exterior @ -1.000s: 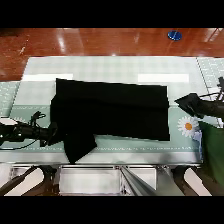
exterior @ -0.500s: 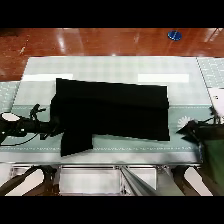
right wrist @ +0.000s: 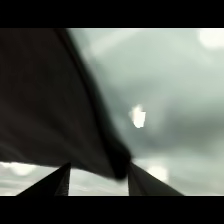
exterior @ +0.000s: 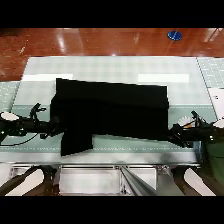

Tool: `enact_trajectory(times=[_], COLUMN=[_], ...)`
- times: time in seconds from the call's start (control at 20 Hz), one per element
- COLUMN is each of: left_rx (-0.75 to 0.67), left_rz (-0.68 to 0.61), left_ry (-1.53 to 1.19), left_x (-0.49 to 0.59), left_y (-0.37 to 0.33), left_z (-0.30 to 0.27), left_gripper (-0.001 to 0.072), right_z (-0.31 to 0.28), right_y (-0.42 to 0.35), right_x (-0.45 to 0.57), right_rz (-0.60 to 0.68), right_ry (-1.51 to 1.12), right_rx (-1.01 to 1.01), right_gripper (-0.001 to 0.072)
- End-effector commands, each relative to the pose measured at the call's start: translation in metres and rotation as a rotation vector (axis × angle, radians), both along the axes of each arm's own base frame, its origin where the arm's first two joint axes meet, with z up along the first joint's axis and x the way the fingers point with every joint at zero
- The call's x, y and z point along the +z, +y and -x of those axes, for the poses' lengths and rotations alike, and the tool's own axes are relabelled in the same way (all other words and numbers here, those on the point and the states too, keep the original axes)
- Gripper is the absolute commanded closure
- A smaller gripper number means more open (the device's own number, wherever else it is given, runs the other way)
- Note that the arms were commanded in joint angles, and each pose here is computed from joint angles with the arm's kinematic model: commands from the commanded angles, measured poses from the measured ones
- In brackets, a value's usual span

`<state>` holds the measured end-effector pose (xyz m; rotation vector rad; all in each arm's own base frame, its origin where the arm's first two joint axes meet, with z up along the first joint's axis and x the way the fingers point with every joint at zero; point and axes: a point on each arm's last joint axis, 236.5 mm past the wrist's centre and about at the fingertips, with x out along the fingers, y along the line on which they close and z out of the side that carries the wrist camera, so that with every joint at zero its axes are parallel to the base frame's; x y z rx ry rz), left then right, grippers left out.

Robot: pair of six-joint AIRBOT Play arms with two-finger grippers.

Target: Fold the shirts.

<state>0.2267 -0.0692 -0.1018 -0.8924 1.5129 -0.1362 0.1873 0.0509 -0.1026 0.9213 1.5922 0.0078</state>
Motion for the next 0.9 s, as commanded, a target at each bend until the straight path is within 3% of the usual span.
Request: enact_trajectory(times=[0.0, 0.1, 0.15, 0.35, 0.6, 0.85], left_rx=[-0.004, -0.024, -0.054, -0.074, -0.124, -0.133], left_rz=[0.003, 0.003, 0.0, -0.023, -0.075, -0.043], left_ry=[-0.002, -0.021, -0.057, -0.206, -0.379, -0.343], left_x=[0.001, 0.005, 0.014, 0.072, 0.115, 0.105], left_y=[-0.001, 0.0, 0.004, 0.026, 0.022, 0.012], left_z=[0.0, -0.003, -0.011, -0.062, -0.134, -0.2], left_gripper=[0.0685, 0.0685, 0.0685, 0.0685, 0.0685, 0.0685], right_z=[-0.025, -0.035, -0.041, -0.075, -0.135, -0.179], right_y=[0.018, 0.029, 0.03, 0.026, 0.004, -0.005], right_x=[-0.014, -0.009, -0.001, 0.047, 0.074, 0.074], right_rz=[-0.019, -0.036, -0.04, -0.05, 0.024, 0.018], right_ry=[-0.035, -0.066, -0.093, -0.204, -0.324, -0.349], right_rx=[-0.037, 0.006, 0.047, 0.163, 0.148, 0.125], right_gripper=[0.0326, 0.0594, 0.068, 0.0681, 0.0681, 0.0681])
